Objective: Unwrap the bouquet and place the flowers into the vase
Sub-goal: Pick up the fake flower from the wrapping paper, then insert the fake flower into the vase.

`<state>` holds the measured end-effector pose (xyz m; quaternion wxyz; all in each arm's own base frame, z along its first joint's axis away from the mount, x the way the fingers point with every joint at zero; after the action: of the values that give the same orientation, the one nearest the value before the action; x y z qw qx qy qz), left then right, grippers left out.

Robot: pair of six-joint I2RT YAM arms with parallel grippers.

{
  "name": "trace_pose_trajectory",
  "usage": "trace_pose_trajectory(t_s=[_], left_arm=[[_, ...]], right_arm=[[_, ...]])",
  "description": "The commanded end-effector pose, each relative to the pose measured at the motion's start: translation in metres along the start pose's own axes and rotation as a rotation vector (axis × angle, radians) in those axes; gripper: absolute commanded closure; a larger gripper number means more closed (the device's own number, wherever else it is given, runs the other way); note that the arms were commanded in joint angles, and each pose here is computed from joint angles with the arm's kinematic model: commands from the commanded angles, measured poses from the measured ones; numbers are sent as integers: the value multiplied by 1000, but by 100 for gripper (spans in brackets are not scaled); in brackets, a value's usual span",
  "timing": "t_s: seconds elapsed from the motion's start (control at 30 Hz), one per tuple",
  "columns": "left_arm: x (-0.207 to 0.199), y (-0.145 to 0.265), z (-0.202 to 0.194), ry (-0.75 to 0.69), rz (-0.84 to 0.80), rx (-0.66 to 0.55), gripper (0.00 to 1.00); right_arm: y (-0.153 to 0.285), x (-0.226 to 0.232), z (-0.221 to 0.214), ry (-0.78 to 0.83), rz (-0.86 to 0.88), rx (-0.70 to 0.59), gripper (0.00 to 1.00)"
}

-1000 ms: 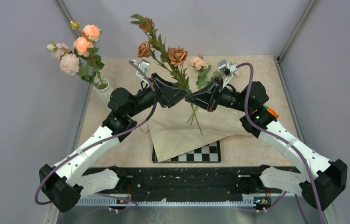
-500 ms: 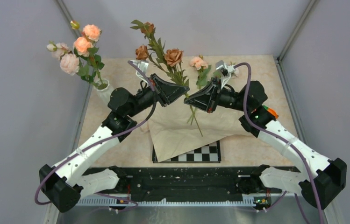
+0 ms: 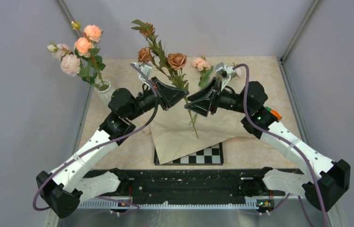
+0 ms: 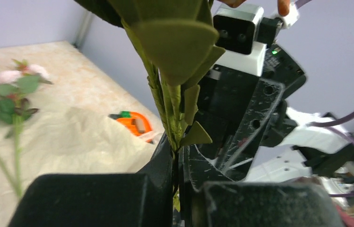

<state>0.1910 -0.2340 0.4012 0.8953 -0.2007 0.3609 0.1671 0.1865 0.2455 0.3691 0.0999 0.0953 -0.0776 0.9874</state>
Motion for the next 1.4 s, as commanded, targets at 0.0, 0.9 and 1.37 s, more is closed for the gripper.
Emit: trace_pose_trajectory(t_s=[0.0,0.9,1.37], left_arm=[[-9,11,18,-184,66,-39,100],[19,114,199,-920,737,-272,100],[54,162,249,-974,879,-378,100]], right_arm=[[2,6,20,75,-29,-43,43],[77,-34,-31,58,-542,42,24],[95,-26,-37,59,-561,39,24]])
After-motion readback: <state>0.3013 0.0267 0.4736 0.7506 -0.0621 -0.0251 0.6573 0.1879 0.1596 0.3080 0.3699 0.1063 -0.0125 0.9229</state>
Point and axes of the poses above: each gripper's point midway between its finger pads, its own y axis back along the fingers, its own x axis along the line the jaws close on, z = x × y, the point moved 7 cm from there along y, back along the fingers, and after that the axes turned 12 degrees about y, right-handed, at the moved point
